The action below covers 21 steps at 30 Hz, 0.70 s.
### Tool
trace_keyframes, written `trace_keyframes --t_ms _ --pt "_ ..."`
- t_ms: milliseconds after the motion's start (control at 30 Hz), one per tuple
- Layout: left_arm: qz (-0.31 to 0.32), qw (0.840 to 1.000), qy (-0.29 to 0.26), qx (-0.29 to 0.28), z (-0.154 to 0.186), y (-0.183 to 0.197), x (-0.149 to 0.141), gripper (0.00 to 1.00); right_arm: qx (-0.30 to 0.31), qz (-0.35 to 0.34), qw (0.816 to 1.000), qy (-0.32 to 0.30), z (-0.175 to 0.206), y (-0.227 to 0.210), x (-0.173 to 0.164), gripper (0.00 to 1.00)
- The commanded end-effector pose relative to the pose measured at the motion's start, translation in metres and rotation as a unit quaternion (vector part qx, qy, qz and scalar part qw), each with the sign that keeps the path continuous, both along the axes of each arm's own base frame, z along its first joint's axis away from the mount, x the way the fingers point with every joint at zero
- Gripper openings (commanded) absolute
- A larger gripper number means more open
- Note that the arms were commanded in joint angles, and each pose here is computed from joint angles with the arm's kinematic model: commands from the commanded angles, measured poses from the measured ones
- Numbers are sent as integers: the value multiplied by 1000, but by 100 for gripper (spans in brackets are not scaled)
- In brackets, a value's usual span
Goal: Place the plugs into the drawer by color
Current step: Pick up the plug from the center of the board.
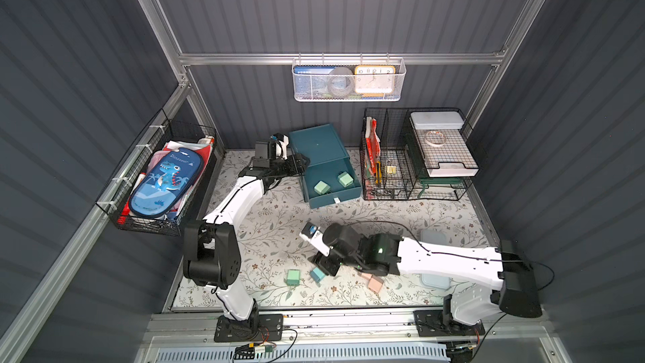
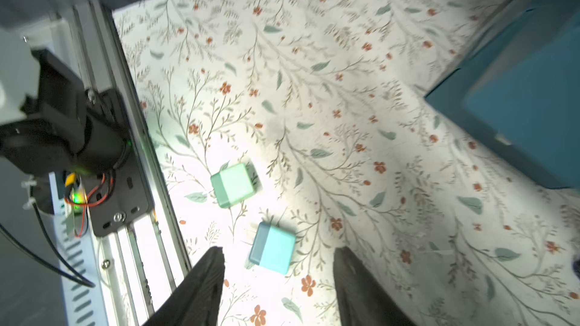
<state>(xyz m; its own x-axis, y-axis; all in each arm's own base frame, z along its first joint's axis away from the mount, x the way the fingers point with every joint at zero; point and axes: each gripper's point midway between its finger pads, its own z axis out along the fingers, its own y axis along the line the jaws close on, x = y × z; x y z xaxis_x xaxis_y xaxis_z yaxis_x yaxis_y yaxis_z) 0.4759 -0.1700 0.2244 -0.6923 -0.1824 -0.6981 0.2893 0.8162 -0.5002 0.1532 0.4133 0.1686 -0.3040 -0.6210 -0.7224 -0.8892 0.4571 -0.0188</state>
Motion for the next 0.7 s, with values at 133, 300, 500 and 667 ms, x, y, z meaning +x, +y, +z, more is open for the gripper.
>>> trace_keyframes --t_ms 133,300,500,667 --pt "3 1000 16 21 -8 6 -7 77 -50 32 998 -9 -65 34 -15 62" --pt "4 1000 16 21 -8 7 -8 77 -79 45 996 2 -104 45 -20 66" --pt "4 1000 18 23 -10 7 -8 78 -75 45 996 -1 -114 58 -17 67" --pt "3 1000 17 22 -9 6 -8 78 -79 68 995 -1 -120 66 -33 70"
